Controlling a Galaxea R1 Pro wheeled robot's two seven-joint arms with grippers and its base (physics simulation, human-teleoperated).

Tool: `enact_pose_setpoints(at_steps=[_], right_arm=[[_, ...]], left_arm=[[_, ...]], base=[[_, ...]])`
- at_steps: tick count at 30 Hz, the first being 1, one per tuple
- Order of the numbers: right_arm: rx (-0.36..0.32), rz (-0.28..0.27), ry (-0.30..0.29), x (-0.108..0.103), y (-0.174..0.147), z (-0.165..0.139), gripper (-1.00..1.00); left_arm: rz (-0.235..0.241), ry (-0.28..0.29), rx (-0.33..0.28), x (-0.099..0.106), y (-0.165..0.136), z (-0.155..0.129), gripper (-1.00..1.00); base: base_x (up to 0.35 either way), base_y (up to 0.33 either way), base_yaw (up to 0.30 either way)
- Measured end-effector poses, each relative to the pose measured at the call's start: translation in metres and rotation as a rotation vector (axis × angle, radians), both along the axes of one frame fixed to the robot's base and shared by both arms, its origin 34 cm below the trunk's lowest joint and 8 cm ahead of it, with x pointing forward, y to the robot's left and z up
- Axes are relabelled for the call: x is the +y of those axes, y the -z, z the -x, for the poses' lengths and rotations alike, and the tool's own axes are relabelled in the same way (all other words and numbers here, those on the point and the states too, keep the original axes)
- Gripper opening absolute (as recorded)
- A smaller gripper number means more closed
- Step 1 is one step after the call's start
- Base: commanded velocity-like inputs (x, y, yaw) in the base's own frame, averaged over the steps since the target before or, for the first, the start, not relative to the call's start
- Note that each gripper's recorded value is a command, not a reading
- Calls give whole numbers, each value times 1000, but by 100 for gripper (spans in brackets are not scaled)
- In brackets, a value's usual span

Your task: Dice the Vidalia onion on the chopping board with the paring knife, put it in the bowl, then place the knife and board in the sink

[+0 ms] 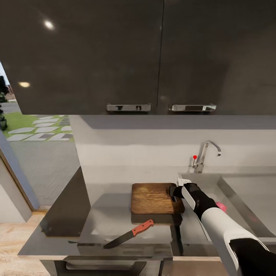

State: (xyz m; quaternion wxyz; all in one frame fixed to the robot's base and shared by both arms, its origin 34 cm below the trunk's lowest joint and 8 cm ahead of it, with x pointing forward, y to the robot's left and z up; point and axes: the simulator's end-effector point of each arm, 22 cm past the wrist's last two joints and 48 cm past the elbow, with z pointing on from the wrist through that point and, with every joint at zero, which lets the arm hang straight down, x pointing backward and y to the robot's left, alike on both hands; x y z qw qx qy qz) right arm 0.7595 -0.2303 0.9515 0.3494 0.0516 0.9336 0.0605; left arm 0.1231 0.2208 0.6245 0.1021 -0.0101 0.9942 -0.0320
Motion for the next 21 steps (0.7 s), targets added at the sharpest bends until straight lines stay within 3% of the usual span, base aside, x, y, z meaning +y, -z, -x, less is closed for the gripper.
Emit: enact_pose_setpoints(at_steps=[21], right_arm=[[32,0,0,0,21,2,-100]], left_arm=[[0,0,32,0,0,12,100]], base=[[0,0,0]])
